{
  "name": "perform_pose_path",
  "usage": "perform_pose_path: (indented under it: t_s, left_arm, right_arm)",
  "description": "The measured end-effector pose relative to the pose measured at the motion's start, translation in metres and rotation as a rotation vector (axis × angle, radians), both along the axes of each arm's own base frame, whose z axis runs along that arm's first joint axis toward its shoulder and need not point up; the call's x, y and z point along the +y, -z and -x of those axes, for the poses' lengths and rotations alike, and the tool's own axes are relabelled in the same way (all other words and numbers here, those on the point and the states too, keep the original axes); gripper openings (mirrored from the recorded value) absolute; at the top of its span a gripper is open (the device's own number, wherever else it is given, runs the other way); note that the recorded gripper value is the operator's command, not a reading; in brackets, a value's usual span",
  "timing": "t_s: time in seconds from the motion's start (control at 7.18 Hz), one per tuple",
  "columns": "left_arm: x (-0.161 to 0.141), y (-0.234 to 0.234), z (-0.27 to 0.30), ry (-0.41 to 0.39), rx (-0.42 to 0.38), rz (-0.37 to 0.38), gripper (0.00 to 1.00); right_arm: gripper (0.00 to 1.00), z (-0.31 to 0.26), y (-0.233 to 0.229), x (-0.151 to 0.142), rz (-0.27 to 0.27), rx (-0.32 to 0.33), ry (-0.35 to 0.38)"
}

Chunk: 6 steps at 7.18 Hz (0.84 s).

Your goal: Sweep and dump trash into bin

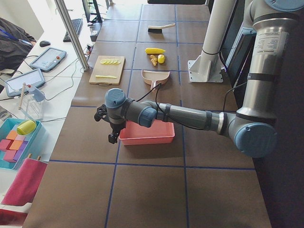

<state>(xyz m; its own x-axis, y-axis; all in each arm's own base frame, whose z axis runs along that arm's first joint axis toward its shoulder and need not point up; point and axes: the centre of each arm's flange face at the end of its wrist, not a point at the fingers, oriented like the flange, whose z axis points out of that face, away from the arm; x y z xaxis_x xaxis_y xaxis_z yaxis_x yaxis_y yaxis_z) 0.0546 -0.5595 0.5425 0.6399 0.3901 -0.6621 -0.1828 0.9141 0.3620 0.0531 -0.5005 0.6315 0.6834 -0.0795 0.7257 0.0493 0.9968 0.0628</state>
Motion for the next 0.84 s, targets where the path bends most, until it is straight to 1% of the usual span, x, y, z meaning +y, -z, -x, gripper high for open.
perform_pose_path:
  t_s: [0.14, 0.28, 0.56, 0.84]
  left_arm:
    - [-0.012, 0.035, -0.043, -0.051, 0.018, -0.047, 1.0]
    - [-0.017, 0.073, -0.069, -0.085, 0.036, -0.111, 1.0]
    - [-0.005, 0.131, -0.105, -0.148, 0.072, -0.215, 1.0]
    - [0.011, 0.167, -0.139, -0.212, 0.099, -0.278, 1.0]
  right_arm:
    - [1.0, 0.009, 0.013, 0.0, 0.006, -0.03, -0.012]
    - [1.0, 0.02, 0.029, -0.001, 0.012, -0.045, -0.021]
    - [1.0, 0.049, 0.062, -0.002, 0.003, -0.048, -0.015]
    - [1.0, 0.078, 0.085, -0.003, -0.023, -0.041, 0.023]
